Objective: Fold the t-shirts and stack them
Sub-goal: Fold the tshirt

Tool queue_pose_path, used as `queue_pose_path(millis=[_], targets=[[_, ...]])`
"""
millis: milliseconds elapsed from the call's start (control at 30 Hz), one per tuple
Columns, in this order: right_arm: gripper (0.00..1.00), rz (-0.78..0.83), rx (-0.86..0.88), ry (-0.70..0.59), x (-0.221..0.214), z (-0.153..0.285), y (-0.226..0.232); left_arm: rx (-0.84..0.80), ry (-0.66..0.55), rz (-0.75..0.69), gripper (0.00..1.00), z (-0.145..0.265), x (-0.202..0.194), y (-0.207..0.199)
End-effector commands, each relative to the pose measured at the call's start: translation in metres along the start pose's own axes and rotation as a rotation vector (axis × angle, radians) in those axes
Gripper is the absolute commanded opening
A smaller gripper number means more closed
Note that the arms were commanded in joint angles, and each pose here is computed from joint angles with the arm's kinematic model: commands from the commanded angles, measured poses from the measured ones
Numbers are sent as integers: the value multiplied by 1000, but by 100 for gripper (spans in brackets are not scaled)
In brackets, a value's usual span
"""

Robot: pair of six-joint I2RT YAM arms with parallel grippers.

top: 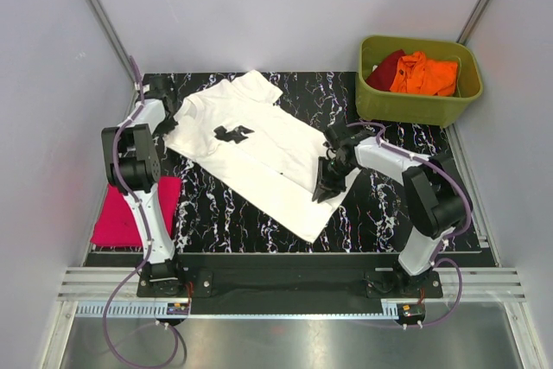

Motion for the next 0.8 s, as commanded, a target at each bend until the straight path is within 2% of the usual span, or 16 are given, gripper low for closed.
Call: queue_pose_path(millis=[0, 100, 200, 300, 400, 533, 767], targets=[[27, -50, -13, -5, -3, -11, -9, -6, -68, 42, 16, 30, 24, 10], [26, -103, -129, 23, -9, -22, -33, -12, -56, 34, 15, 32, 21, 12], [25, -186, -281, -27, -7, -21, -59, -36, -36, 32, 15, 36, 13, 12], [28, -305, -420, -46, -10, -13, -91, -90, -18, 58, 15, 45, 5, 6], [30, -465, -547, -54, -18, -3, -128, -98, 29, 57, 15, 48, -19, 9], [31, -616, -558, -77, -23, 9, -151, -111, 78, 89, 13, 56, -42, 12], [35, -630, -633, -115, -20, 35, -183, -155, 211, 109, 13, 89, -118, 12]])
Point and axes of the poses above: each gripper's point midway between its finger pads, its own z axis back along the fingers, its own y axis along the line the jaws close on, x = y × z, the point moved 1 cm from there along z, back along the fingers, and after that the axes turned 12 degrees about z, right-handed, at the moved point
